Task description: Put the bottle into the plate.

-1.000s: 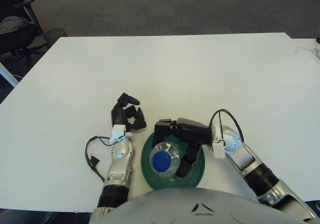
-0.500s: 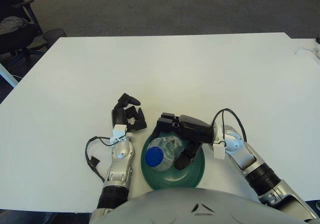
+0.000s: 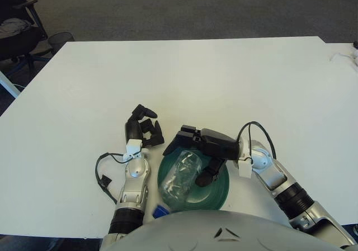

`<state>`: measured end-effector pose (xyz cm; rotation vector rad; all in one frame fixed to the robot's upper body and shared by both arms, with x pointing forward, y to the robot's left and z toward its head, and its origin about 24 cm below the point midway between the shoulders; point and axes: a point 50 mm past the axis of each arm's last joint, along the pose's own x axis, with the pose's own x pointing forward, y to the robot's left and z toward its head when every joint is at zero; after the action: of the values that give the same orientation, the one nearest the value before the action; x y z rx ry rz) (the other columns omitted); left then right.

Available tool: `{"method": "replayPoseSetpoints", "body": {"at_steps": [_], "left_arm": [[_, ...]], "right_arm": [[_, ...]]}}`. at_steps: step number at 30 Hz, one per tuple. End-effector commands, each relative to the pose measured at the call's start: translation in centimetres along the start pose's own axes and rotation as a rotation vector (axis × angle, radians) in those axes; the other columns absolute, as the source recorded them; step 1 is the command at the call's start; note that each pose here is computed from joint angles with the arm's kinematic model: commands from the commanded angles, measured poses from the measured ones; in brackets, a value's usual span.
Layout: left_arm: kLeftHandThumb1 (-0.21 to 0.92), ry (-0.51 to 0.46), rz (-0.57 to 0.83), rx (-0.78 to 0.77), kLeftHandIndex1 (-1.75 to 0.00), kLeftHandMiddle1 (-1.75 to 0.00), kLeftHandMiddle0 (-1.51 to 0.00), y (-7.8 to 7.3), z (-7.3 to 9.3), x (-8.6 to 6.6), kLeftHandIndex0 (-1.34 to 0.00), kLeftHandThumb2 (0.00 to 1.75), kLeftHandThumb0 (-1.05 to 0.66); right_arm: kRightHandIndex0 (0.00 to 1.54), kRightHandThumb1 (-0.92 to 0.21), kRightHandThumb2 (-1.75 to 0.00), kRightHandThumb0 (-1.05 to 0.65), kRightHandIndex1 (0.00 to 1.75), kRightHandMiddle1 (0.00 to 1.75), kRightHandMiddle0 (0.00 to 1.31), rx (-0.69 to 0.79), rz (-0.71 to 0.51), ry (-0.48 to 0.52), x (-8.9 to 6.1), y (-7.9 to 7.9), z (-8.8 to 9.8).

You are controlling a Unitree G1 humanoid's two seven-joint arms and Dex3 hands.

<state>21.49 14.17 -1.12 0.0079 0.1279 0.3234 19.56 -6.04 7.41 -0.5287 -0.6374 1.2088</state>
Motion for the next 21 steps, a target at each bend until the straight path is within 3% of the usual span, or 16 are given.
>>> {"method": "replayPoseSetpoints", "body": {"at_steps": [1,21], "left_arm": [[0.09,0.083,0.005,-0.001,-1.75,-1.75,-1.33,-0.03,-1.39,-0.77,-0.80,1.60,-0.57],[0.15,0.133,0.005,-0.058,-1.75,-1.75,-1.30,0.21,-1.49,-0.86,-0.75,1.52,-0.54]], "right_arm": [[0.00,-0.92,-0.74,-0.85,0.90,0.85,0.00,0.027,-0.027,0.001,-0.04,-0.17,-0.20],[0.03,-0.92,-0.71,-0.85,0.97,0.89,0.00,0.086,-0.051,0.002,0.17,-0.26,-0.62]]}}
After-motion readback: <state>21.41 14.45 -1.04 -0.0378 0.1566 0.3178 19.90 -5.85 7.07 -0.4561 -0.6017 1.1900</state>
